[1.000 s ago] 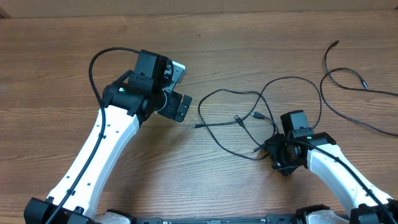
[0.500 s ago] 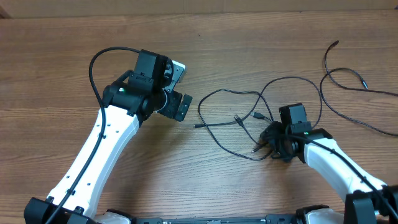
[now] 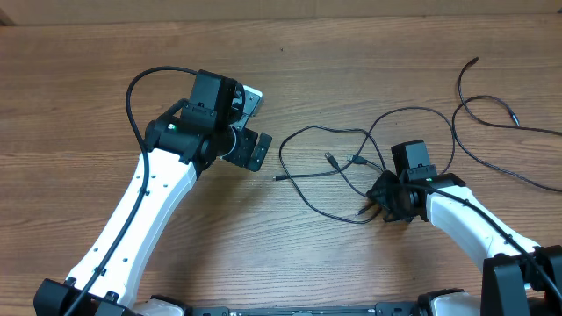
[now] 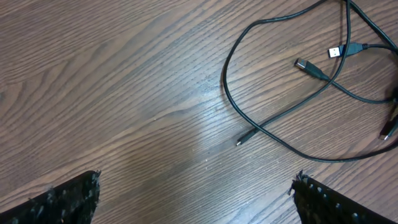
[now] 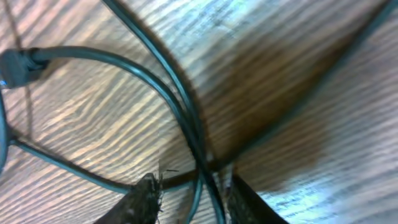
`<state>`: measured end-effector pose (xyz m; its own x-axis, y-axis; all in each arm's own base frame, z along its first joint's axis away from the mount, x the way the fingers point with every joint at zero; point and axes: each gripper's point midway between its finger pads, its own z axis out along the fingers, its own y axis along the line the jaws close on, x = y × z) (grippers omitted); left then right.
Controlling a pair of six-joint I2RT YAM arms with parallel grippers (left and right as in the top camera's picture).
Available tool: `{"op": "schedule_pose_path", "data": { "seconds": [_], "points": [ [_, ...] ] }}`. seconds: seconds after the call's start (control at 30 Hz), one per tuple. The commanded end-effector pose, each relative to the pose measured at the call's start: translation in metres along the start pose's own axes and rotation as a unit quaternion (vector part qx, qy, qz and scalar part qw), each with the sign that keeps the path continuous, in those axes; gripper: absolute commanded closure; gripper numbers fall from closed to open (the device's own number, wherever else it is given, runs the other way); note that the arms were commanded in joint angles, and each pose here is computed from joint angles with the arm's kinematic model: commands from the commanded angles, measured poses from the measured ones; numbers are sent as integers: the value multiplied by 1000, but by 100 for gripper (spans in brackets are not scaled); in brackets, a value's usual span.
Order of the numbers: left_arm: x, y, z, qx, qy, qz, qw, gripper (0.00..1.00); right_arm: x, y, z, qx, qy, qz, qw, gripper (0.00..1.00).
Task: Untangle cables
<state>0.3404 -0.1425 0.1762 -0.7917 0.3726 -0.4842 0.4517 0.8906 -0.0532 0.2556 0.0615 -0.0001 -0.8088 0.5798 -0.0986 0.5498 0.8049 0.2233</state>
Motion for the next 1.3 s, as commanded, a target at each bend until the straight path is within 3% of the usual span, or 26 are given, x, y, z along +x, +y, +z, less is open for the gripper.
{"op": "schedule_pose_path", "data": {
  "seconds": [0.0, 0.13, 0.6, 1.27],
  "points": [
    [2, -5, 4, 11, 4, 10, 1000, 0, 14, -24, 10, 49, 19, 3, 999, 74],
    [2, -5, 4, 11, 4, 10, 1000, 0, 14, -24, 10, 49, 21, 4, 999, 96],
    [2, -5, 4, 11, 4, 10, 1000, 0, 7, 4, 2, 0, 28, -25, 999, 96],
    [2, -5, 4, 11, 4, 10, 1000, 1, -92, 132, -150, -122, -105, -166, 973, 96]
  ]
}}
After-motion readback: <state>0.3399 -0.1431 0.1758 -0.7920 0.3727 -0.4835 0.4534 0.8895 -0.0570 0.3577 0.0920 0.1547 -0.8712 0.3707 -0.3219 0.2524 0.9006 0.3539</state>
